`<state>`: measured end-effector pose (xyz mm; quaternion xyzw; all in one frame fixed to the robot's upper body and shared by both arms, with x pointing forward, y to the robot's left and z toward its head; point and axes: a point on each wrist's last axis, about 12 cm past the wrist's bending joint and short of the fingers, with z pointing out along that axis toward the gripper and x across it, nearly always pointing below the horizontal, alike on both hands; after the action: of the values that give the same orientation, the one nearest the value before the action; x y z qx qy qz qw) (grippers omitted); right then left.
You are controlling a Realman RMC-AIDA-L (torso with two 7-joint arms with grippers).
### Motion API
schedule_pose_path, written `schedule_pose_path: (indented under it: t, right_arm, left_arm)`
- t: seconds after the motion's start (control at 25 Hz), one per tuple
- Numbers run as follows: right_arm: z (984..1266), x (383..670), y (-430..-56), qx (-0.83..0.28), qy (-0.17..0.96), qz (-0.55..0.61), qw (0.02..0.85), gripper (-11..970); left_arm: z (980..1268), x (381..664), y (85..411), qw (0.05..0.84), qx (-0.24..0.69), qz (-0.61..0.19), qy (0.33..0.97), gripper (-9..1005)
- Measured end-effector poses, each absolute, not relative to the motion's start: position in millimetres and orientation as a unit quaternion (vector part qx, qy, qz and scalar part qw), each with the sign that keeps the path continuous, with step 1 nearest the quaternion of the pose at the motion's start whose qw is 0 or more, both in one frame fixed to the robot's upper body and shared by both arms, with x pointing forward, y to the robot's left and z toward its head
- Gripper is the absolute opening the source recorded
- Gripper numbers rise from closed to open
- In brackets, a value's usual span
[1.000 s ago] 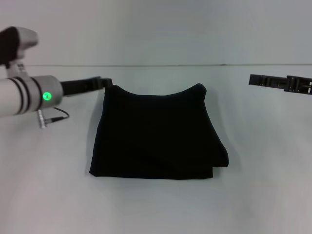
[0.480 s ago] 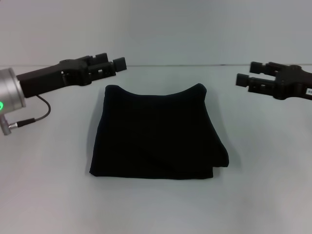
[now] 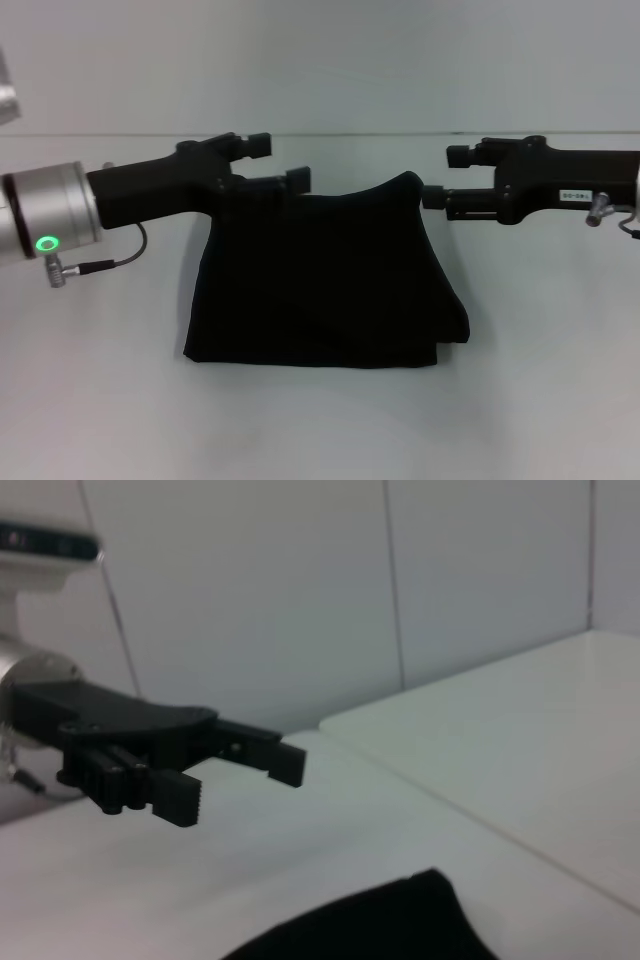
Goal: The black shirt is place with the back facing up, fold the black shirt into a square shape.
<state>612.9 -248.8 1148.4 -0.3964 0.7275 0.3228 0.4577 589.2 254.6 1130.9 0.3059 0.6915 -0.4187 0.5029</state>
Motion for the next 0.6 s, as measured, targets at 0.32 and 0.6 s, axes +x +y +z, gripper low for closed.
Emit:
schedule_pose_path:
  t: [0.32,0.6]
  right_arm:
    - [1155.2,622.5,-242.8,-0.419,0.745,0.299,0.423,794]
    - [1157.8,627.7,-239.5,-0.425,0.760,0.284,0.402,794]
  left_arm:
    - [1126.3,594.2,248.4,0.459,0.376,-0.369,0.716,934]
    - [1123.6,593.4,248.1,0.439,0.392,-0.360,0.724,934]
